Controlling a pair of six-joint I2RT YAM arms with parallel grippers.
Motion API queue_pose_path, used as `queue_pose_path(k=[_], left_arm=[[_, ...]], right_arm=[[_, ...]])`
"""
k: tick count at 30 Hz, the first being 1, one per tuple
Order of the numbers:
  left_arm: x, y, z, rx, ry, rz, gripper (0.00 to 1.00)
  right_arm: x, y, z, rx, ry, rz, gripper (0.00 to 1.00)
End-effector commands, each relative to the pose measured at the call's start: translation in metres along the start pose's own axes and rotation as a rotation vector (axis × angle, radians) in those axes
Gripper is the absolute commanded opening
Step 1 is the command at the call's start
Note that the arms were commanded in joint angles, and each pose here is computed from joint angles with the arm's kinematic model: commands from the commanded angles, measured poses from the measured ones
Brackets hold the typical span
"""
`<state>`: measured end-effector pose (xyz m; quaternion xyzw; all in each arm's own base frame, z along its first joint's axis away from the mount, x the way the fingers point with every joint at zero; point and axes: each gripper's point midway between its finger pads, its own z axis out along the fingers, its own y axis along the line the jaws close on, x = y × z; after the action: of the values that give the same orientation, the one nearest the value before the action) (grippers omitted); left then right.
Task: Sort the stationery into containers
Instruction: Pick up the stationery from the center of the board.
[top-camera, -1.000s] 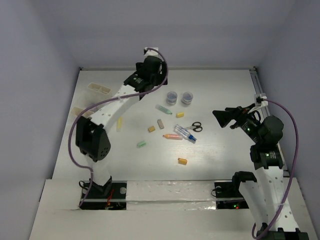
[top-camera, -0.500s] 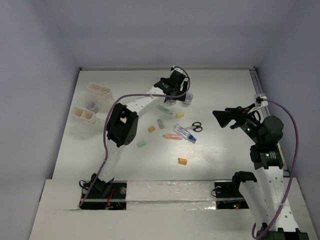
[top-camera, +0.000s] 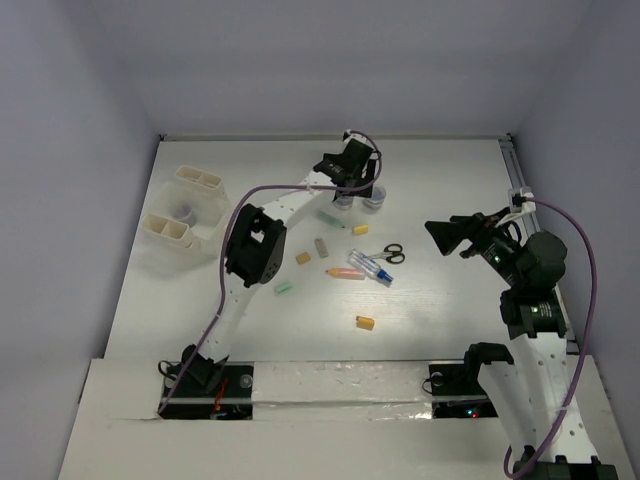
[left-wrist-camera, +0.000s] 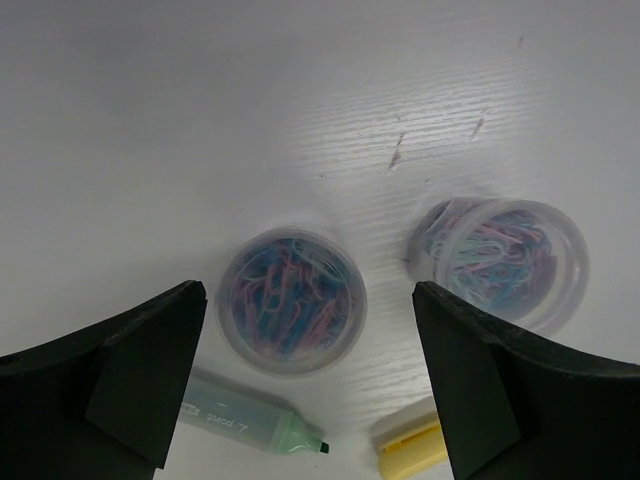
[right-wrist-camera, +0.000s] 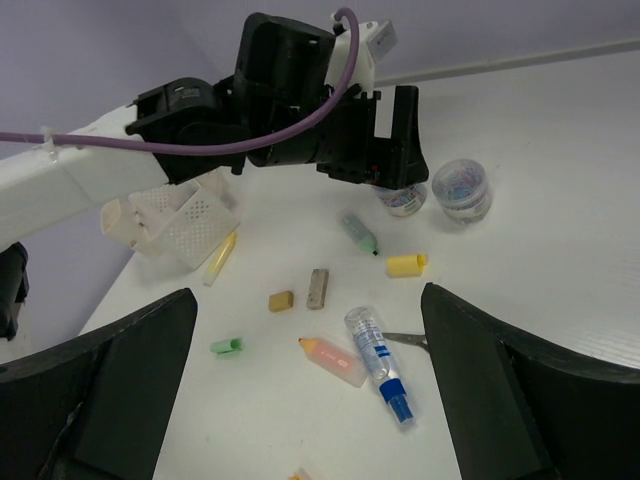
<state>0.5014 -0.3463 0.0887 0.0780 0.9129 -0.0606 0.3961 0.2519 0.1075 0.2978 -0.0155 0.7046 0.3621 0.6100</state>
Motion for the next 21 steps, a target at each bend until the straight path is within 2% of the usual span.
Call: queue_pose_path(k=[1,5,9,11,12,15,17,18,19,21], left_arm=[[-0.009,0.014,-0.002,-0.034,-0.014,-0.034,0.82],[-0.003,0.021,0.001,-0.041,-0.008,-0.033,0.76],[0.002,0.022,0.003,-0.043,-0.001,-0.027,0.51],[0.001,0.023,0.001,-0.043,-0.003,-0.025,0.46],[-0.001,0.023,-0.001,-0.044,-0.005,-0.024,0.41],[-0.021,0.025,-0.02,-0.041,-0.05,-0.03,0.34],[-0.051,0.026,-0.05,-0.027,-0.117,-0.04,0.34],[-0.064,0.035,-0.062,-0.032,-0.139,-0.048,0.33],[-0.086,0.037,-0.092,-0.015,-0.192,-0.055,0.33],[-0.103,0.067,-0.116,-0.048,-0.22,-0.074,0.33]], right_arm=[[-0.009,0.005,0.0,-0.019,-0.023,-0.029,1.0],[-0.009,0.006,-0.001,-0.02,-0.022,-0.029,1.0],[-0.008,0.006,0.0,-0.024,-0.017,-0.028,1.0],[-0.008,0.006,0.0,-0.026,-0.016,-0.028,1.0],[-0.008,0.006,0.0,-0.026,-0.019,-0.03,1.0],[-0.008,0.006,0.0,-0.026,-0.017,-0.029,1.0],[-0.007,0.006,0.0,-0.028,-0.014,-0.026,1.0],[-0.008,0.006,0.0,-0.03,-0.017,-0.028,1.0],[-0.008,0.006,0.0,-0.03,-0.017,-0.028,1.0],[-0.008,0.006,0.0,-0.029,-0.016,-0.027,1.0]])
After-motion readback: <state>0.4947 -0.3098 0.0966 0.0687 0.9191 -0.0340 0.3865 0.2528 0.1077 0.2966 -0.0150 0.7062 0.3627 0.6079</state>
